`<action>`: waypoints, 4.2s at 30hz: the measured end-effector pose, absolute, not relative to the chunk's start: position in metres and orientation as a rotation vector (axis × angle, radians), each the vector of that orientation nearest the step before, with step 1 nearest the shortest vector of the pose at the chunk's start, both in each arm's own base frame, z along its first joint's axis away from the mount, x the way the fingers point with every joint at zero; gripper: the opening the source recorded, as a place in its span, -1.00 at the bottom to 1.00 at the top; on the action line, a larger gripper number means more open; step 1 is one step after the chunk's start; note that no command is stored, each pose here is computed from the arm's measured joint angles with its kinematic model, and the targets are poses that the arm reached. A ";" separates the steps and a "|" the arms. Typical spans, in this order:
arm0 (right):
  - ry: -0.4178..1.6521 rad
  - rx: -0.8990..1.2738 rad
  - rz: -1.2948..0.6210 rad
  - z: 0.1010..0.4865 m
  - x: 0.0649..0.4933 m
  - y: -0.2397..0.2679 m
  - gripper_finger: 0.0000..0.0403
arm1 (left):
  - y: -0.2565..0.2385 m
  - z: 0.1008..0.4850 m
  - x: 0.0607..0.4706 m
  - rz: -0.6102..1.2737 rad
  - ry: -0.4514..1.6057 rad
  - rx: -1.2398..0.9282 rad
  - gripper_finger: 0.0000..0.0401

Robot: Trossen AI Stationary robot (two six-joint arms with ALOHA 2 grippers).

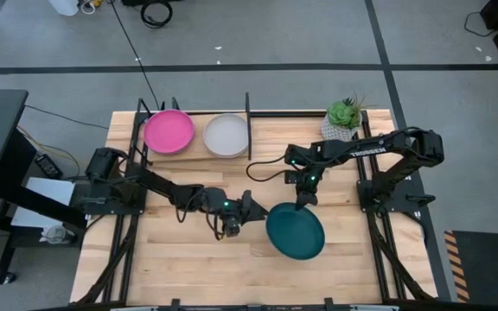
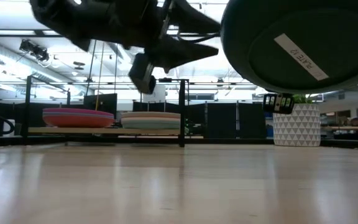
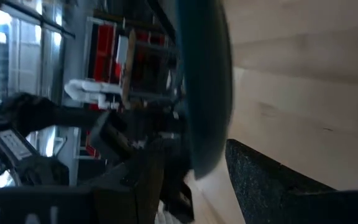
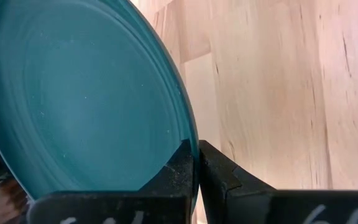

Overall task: Place and stack plates onto a shelf
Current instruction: Stack the green plate on top of the pink plate on the shelf

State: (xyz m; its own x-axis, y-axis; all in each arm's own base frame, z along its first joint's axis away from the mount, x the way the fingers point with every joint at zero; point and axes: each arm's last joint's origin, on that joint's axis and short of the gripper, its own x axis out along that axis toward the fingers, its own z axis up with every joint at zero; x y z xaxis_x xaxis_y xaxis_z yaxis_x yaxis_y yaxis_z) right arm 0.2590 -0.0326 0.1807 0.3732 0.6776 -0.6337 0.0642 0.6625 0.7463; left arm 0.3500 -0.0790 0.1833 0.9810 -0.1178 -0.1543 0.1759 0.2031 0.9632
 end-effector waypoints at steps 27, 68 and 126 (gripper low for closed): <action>1.010 0.792 0.412 0.186 0.268 -0.048 -0.91 | -0.062 0.195 0.367 -0.493 -0.037 1.231 -0.10; 0.781 0.487 -0.165 0.306 0.233 -0.101 -0.23 | -0.091 0.210 0.335 -0.302 0.374 1.184 -0.72; 0.769 0.279 -0.208 0.330 0.217 -0.038 -0.23 | 0.052 0.209 0.278 0.699 1.266 0.931 -0.72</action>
State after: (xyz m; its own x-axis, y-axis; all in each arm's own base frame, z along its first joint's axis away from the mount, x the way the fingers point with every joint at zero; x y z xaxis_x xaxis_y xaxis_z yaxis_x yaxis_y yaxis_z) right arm 0.2173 -0.0378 0.3295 0.7007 -0.0833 -0.7085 0.2857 0.9428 0.1718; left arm 0.2784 0.0519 0.2085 0.1874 0.8596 -0.4753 0.0555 0.4738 0.8789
